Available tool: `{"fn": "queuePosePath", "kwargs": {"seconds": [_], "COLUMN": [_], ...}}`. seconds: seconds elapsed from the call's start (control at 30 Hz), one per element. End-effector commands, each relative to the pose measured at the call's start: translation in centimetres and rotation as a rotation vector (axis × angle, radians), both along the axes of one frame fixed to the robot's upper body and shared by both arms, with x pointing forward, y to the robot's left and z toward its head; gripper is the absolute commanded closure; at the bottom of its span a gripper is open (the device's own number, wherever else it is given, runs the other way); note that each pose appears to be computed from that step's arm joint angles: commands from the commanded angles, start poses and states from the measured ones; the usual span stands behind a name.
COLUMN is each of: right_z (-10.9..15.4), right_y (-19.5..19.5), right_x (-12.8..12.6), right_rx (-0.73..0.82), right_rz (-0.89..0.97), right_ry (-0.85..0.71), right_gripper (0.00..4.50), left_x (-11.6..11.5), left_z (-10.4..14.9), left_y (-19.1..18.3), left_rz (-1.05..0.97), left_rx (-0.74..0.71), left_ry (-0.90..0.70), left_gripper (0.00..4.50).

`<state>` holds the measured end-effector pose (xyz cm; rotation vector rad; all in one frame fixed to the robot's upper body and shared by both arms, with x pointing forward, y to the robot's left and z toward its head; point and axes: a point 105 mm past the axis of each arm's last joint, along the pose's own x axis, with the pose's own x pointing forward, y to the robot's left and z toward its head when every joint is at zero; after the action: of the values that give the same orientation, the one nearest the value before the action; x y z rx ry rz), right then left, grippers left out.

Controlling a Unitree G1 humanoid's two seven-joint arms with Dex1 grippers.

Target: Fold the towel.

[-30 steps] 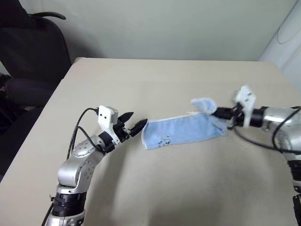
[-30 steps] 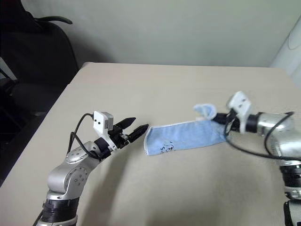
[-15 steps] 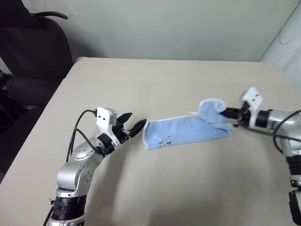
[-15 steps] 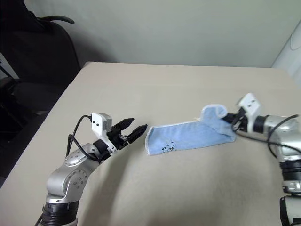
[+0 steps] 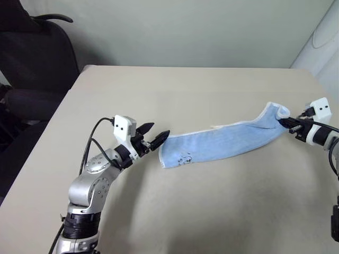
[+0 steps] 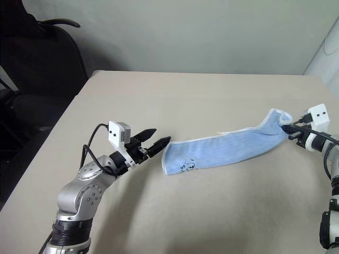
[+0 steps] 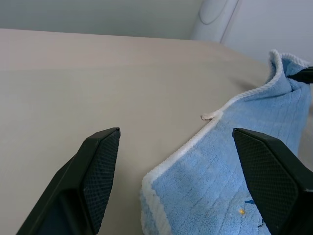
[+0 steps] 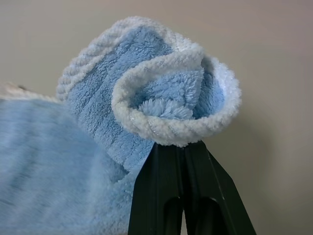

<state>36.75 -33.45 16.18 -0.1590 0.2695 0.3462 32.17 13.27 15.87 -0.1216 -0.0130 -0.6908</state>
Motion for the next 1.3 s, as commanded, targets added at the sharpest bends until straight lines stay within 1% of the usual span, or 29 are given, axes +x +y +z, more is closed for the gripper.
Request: {"fn": "queuePosePath", "kwargs": {"seconds": [0.03, 0.1, 0.17, 0.3, 0.37, 0.43, 0.53, 0.6, 0.7, 0.8, 0.87, 1.1, 1.2, 1.3], "right_z": [1.0, 0.6, 0.5, 1.9, 3.1, 4.2, 4.7, 3.8, 1.9, 0.0, -0.7, -1.1, -1.2, -1.9], "right_y": [-1.6, -2.2, -2.2, -0.6, 1.1, 3.7, 8.1, 10.5, 12.9, 14.2, 14.5, 14.9, 16.0, 16.9], "right_x": [0.0, 0.5, 0.9, 1.5, 1.6, 1.4, 0.4, -0.4, -1.3, -1.8, -1.9, -2.3, -2.7, -2.9], "right_rx": [0.02, 0.052, 0.064, 0.029, -0.011, -0.067, -0.153, -0.23, -0.327, -0.362, -0.369, -0.353, -0.348, -0.336], "right_rz": [-0.081, -0.149, -0.173, -0.104, -0.019, 0.109, 0.312, 0.417, 0.526, 0.582, 0.589, 0.621, 0.654, 0.672], "right_ry": [-0.025, -0.008, -0.005, -0.061, -0.109, -0.156, -0.192, -0.18, -0.148, -0.119, -0.108, -0.093, -0.109, -0.085], "right_gripper": [4.46, 4.46, 4.46, 4.46, 4.46, 4.46, 4.46, 4.46, 4.46, 4.46, 4.46, 4.46, 4.46, 4.46], "left_x": [-0.3, -0.3, -0.3, -0.2, -0.2, -0.2, -0.1, -0.1, 0.0, -0.1, -0.1, -0.4, -0.5, -0.5], "left_z": [0.7, 0.7, 0.7, 0.8, 0.8, 0.8, 0.8, 0.8, 0.8, 0.8, 0.8, 0.7, 0.6, 0.6], "left_y": [-0.1, -0.2, -0.2, -0.2, -0.3, -0.3, -0.6, -0.8, -1.0, -1.2, -1.2, -1.0, -1.1, -1.4], "left_rz": [-0.006, -0.006, -0.006, -0.006, -0.008, -0.012, -0.02, -0.026, -0.03, -0.031, -0.03, -0.021, -0.024, -0.03], "left_rx": [-0.007, -0.007, -0.008, -0.01, -0.01, -0.011, -0.014, -0.018, -0.021, -0.025, -0.027, -0.029, -0.03, -0.031], "left_ry": [-0.028, -0.026, -0.026, -0.029, -0.03, -0.03, -0.031, -0.033, -0.033, -0.034, -0.035, -0.032, -0.03, -0.028], "left_gripper": [0.49, 0.49, 0.49, 0.49, 0.49, 0.49, 0.49, 0.49, 0.49, 0.49, 0.49, 0.49, 0.49, 0.49]}}
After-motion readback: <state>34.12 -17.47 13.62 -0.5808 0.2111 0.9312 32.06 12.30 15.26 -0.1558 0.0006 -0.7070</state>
